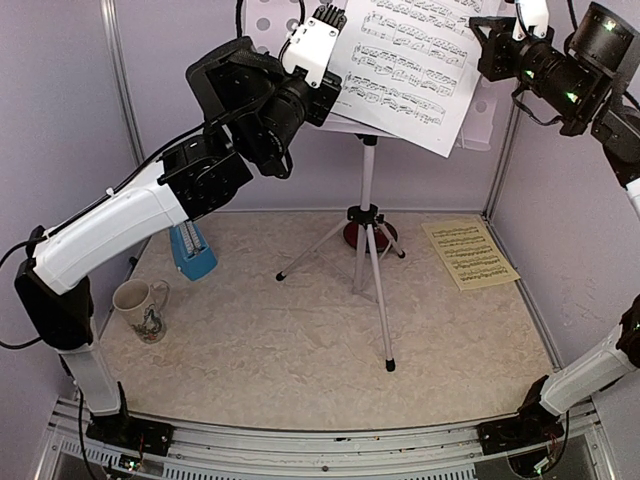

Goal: Set up the instrument practice props

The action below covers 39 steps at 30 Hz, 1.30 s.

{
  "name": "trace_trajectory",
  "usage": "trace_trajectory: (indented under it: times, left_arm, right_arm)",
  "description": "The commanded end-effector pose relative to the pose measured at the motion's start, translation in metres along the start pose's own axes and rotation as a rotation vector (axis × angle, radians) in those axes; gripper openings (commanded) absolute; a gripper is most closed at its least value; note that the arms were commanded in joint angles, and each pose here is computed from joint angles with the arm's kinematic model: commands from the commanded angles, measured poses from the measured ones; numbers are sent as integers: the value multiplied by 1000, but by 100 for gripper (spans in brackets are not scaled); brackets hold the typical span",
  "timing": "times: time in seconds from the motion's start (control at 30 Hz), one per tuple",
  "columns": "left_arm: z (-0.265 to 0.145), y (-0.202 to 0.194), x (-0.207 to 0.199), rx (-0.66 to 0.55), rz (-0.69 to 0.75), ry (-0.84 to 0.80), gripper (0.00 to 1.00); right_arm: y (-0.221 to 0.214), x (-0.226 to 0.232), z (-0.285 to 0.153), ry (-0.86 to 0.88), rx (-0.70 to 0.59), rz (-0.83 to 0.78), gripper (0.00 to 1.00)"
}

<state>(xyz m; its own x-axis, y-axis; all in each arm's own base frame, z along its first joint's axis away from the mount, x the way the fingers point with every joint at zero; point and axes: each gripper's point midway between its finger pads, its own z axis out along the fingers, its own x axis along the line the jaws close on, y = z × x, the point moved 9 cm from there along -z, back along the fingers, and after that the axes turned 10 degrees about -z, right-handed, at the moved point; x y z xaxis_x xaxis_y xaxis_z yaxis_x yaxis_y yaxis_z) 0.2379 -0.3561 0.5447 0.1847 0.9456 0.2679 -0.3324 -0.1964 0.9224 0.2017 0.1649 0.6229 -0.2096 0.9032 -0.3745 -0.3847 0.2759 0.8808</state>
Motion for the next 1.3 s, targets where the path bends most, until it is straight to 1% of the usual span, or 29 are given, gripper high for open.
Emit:
trace_trajectory:
  times: [0.0,0.3,0.37,0.6,0.87,0.97,1.1,1.27]
  left_arm:
    - [-13,20,36,-76,-121,94,0]
    - [-25,21,49,-206,-260,28,0]
    - [-24,20,48,-219,-269,3,0]
    - [-20,21,39,-234,-267,-49,0]
    - [-17,19,34,-240,-268,-48,0]
    - [-16,19,32,-241,-264,-48,0]
    - [-16,20,31,-245,-261,-46,0]
    - [-16,20,31,-247,-263,-39,0]
  right_arm:
    - [4,-9,-1,-46,-18,5,0]
    - [2,-6,1,-30,-23,-4,0]
    - [2,-4,3,-11,-37,-4,0]
    - [12,6,11,67,-124,14,0]
    - [26,3,4,118,-229,96,0]
    - [30,-5,-3,86,-246,113,0]
    - [34,-21,-12,-14,-241,106,0]
    - [32,-26,-12,-79,-223,112,0]
